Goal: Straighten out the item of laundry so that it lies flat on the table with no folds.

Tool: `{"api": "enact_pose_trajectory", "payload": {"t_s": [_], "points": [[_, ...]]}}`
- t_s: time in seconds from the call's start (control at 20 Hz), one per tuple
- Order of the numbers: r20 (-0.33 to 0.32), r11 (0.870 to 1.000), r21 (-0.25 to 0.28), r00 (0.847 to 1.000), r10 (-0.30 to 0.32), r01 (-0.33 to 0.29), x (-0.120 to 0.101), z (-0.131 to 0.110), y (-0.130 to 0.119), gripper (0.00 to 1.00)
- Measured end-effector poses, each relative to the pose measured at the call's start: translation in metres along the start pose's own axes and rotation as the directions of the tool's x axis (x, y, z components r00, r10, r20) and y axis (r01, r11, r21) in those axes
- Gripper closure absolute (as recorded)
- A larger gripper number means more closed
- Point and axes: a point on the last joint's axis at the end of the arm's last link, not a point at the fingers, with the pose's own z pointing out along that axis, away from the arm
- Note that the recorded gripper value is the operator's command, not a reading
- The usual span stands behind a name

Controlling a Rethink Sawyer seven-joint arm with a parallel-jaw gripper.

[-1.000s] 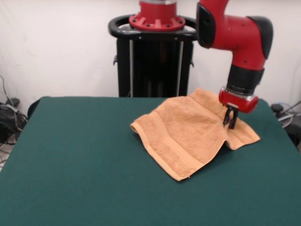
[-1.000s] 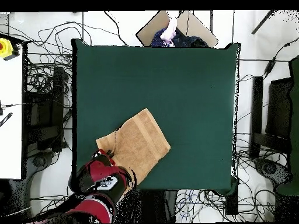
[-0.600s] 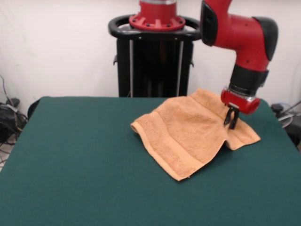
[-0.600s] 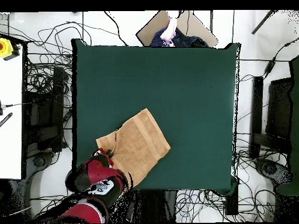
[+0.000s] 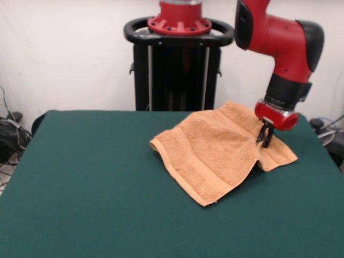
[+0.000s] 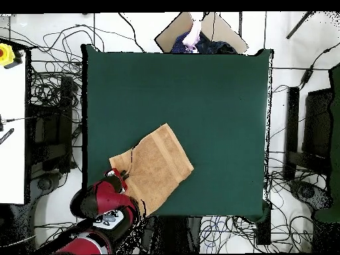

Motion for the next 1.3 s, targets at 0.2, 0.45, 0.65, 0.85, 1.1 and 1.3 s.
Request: {"api": "enact_pose_trajectory", "payload": {"t_s": [0.2, 0.45, 0.65, 0.85, 1.1, 1.3], "points": [[0.003, 1.0, 0.004, 1.0, 0.016, -0.016, 0.001, 0.0, 0.001, 1.0], [0.006, 1.0, 0.006, 1.0, 0.028, -0.028, 0.001, 0.0, 0.001, 1.0], [-0.001, 1.0, 0.004, 1.0, 0.021, -0.021, 0.0, 0.0, 0.001, 1.0], [-0.011, 1.0, -0.003, 1.0, -0.01, 0.01, -0.001, 0.0, 0.0, 1.0], [-0.034, 0.999, 0.024, 0.999, -0.024, 0.025, -0.003, -0.001, 0.004, 1.0], [-0.06, 0.998, 0.059, 0.998, -0.025, 0.028, -0.005, -0.001, 0.01, 1.0]]}}
